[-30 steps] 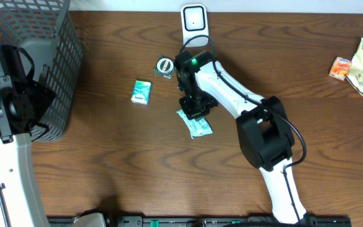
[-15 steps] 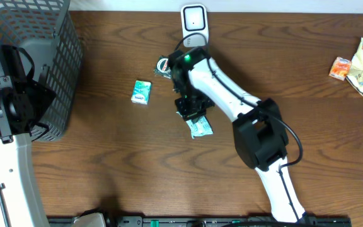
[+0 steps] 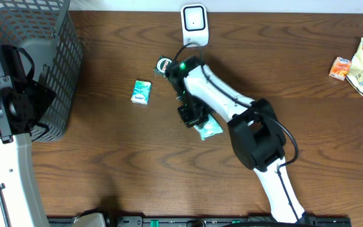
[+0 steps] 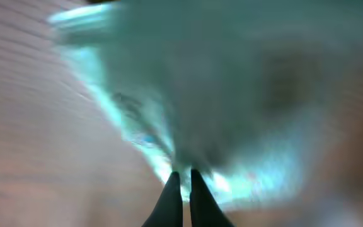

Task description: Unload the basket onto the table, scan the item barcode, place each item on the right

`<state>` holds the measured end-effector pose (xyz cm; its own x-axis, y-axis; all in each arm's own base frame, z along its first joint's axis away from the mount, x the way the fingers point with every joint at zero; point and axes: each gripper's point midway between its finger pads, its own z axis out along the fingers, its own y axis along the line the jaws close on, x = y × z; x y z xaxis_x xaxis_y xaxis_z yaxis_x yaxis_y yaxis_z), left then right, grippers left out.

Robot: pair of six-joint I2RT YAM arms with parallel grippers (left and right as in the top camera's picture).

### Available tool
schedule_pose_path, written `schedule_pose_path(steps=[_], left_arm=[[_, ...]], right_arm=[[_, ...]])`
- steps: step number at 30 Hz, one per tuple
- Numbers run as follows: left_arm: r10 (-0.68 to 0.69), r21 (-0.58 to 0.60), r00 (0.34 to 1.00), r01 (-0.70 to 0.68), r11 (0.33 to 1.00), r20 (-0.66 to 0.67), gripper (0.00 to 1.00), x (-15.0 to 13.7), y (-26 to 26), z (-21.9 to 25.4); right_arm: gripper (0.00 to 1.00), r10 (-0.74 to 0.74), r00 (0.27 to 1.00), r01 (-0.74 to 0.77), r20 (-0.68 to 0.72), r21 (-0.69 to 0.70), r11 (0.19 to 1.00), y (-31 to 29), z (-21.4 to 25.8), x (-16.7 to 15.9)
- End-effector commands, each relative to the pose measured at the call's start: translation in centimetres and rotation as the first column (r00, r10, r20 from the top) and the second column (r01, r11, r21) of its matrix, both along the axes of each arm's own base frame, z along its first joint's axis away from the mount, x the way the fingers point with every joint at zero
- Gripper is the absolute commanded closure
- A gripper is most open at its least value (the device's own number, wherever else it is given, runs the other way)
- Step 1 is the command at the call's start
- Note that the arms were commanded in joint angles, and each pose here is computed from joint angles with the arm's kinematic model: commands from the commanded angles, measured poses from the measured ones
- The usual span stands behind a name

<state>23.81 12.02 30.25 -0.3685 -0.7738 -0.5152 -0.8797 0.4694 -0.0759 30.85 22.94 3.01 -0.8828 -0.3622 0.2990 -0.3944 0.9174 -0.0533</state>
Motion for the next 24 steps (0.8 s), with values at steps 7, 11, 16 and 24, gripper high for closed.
schedule_pose_path(steps=[7, 11, 16, 24], left_arm=[[0.017, 0.007, 1.000, -0.017, 1.000, 0.005, 0.02, -0.3, 0.2, 0.1], [0.017, 0.007, 1.000, -0.017, 1.000, 0.004, 0.02, -0.3, 0.2, 0.1], [0.017, 0.007, 1.000, -0.017, 1.000, 0.005, 0.02, -0.3, 0.2, 0.1], [0.017, 0.007, 1.000, -0.017, 1.000, 0.005, 0.02, -0.3, 0.2, 0.1]], right_arm=[[0.88, -0.039, 0.998, 0.040, 0.051, -0.024, 0.999, -5.7, 5.6, 4.4], [0.99, -0.015, 0.994, 0.039, -0.106, 0.222, 0.974, -3.6, 5.3, 2.8], [0.99, -0.003, 0.972, 0.058, -0.233, 0.230, 0.971, -3.2, 3.6, -0.2], [0.99, 0.017, 0.937, 0.018, -0.348, 0.099, 0.995, -5.1, 1.2, -4.0]])
